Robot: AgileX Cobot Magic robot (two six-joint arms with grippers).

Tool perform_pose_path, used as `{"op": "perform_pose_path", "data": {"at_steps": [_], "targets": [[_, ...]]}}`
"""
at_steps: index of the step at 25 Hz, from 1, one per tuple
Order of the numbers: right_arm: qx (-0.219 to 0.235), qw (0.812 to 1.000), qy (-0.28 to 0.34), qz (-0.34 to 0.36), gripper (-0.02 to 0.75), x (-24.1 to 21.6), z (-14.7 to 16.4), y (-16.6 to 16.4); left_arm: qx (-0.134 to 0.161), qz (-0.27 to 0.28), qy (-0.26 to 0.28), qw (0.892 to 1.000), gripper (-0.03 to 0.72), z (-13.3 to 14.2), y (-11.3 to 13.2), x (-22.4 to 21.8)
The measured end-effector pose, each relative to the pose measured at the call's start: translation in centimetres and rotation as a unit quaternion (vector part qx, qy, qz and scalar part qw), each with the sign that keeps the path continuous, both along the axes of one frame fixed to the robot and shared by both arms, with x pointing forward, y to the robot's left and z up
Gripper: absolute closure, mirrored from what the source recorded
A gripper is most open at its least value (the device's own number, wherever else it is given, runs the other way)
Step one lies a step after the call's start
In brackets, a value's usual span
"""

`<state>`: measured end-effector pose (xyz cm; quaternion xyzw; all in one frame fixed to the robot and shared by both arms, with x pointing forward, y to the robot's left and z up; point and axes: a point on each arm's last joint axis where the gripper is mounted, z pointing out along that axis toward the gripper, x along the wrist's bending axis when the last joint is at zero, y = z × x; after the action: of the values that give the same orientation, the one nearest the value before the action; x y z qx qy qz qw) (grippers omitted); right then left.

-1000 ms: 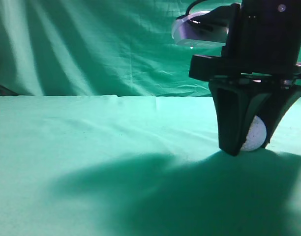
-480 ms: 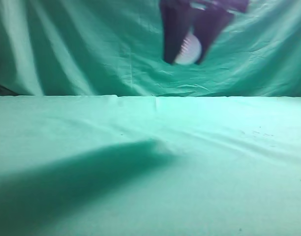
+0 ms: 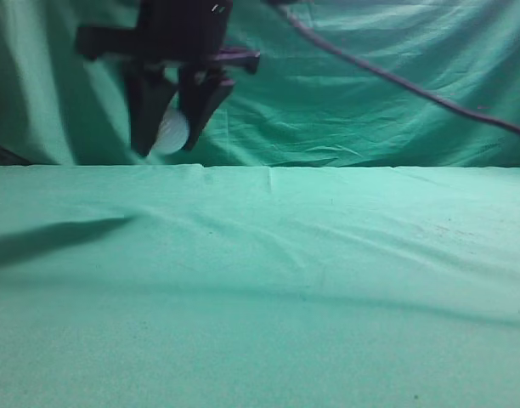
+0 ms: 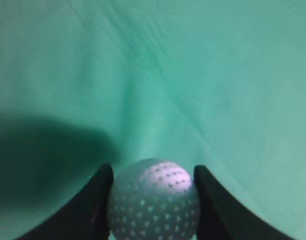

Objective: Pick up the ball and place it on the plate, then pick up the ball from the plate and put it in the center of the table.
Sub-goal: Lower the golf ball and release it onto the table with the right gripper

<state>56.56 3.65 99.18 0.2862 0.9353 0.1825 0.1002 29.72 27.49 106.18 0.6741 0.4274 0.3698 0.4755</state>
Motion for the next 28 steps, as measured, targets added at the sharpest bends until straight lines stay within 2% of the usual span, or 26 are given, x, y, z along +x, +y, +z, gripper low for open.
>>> {"op": "perform_pose_path", "data": {"at_steps": [4,8,13,18,19,21,23,26,28], "targets": [[-0.004,1.000,0.002,0.009,0.405,1.1,-2.4,2.0,0.000,0.000,0.000,1.000,0.642,0.0,0.0,0.0],[-0.014,1.000,0.007,0.010,0.405,1.6,-4.4,2.5,0.000,0.000,0.000,1.000,0.642,0.0,0.0,0.0],[-0.011,1.000,0.002,0.011,0.405,2.0,-5.2,2.8,0.000,0.000,0.000,1.000,0.642,0.0,0.0,0.0],[-0.007,1.000,0.000,0.011,0.127,1.9,-4.9,2.8,0.000,0.000,0.000,1.000,0.642,0.0,0.0,0.0],[-0.006,1.000,-0.001,0.011,0.094,1.8,-4.3,2.7,0.000,0.000,0.000,1.000,0.642,0.0,0.0,0.0],[-0.008,1.000,-0.001,0.010,0.093,1.5,-2.4,2.3,0.000,0.000,0.000,1.000,0.642,0.0,0.0,0.0],[-0.011,1.000,-0.011,0.011,0.093,1.1,1.0,1.7,0.000,0.000,0.000,1.000,0.642,0.0,0.0,0.0],[-0.013,0.999,-0.032,-0.012,0.311,0.1,7.3,0.0,0.000,0.000,0.000,1.000,0.642,0.0,0.0,0.0],[0.003,0.998,-0.051,-0.036,0.463,-0.9,11.5,-1.4,0.000,0.000,0.000,1.000,0.642,0.0,0.0,0.0]]}}
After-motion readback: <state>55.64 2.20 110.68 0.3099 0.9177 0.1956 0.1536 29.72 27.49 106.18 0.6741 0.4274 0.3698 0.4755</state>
